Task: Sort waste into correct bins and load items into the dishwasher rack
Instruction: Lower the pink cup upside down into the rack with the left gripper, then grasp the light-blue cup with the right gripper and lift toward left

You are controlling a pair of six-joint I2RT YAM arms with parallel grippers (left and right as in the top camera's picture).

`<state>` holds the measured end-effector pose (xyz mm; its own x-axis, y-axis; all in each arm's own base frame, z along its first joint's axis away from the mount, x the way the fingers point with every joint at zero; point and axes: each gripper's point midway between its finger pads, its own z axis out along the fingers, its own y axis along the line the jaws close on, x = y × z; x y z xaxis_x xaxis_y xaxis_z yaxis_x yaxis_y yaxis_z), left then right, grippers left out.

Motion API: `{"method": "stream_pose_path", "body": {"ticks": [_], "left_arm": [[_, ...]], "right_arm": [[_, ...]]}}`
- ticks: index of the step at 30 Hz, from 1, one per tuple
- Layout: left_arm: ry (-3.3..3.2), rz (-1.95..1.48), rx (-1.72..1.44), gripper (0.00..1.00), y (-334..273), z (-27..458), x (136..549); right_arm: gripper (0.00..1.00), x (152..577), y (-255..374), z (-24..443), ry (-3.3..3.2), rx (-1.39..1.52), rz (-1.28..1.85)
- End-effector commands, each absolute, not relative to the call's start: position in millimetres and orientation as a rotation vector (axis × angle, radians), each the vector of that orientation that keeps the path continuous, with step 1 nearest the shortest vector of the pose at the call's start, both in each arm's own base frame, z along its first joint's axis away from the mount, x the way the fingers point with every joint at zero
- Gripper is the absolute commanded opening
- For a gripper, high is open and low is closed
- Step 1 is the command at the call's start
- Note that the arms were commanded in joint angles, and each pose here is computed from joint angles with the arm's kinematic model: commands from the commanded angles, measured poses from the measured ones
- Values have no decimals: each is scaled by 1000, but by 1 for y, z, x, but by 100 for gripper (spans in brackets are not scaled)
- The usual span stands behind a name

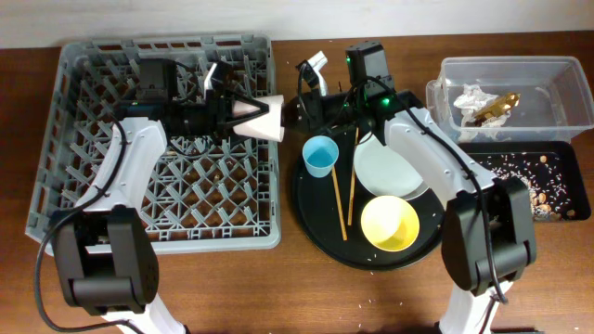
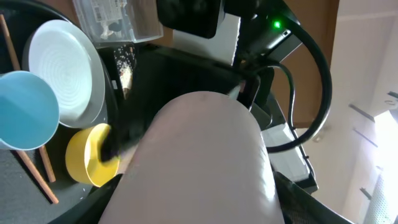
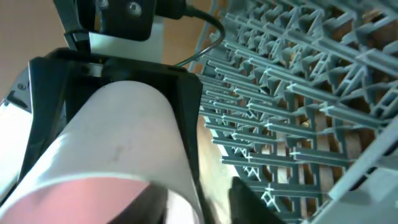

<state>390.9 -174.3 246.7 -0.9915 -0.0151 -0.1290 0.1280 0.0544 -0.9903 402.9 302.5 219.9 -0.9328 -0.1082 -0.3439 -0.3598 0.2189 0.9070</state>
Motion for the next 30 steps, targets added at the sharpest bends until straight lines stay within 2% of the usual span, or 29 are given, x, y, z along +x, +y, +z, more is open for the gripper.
{"method": "stream_pose_path", "body": {"ticks": [1,2,4,5,7,9,13,16,22,24,26,28,30], "left_arm": [[2189,-2066,143,20,-173,250,394],[2230,-1977,108,19,-169,242,401],[2356,-1660,8,20,-156,225,419],[2434,-1471,-70,20,-145,222,424],[2590,-1044,-174,20,-116,223,421],[2736,-607,-214,20,-95,223,401],[2964,-70,-111,20,-105,181,346],[3023,93,-120,20,-109,145,325],[2968,37,-123,21,-116,96,338],[2939,17,-124,38,-118,83,343],[2937,17,-123,72,-118,78,343],[2935,21,-124,98,-117,79,344],[2913,8,-127,99,-119,91,351]], "right_arm": [[65,423,273,210,2294,-344,1750],[71,433,250,209,2293,-289,1727],[73,441,206,201,2331,-223,1566],[77,442,185,196,2383,-190,1422],[85,440,133,186,2569,-121,933],[97,436,96,183,2698,-45,559],[99,431,89,175,2741,-24,502],[99,431,89,175,2742,-24,502],[100,431,89,168,2760,-19,503],[98,430,95,153,2801,-29,509],[97,426,115,139,2838,-86,519],[96,423,140,126,2863,-156,530],[96,419,157,115,2885,-205,532]]}}
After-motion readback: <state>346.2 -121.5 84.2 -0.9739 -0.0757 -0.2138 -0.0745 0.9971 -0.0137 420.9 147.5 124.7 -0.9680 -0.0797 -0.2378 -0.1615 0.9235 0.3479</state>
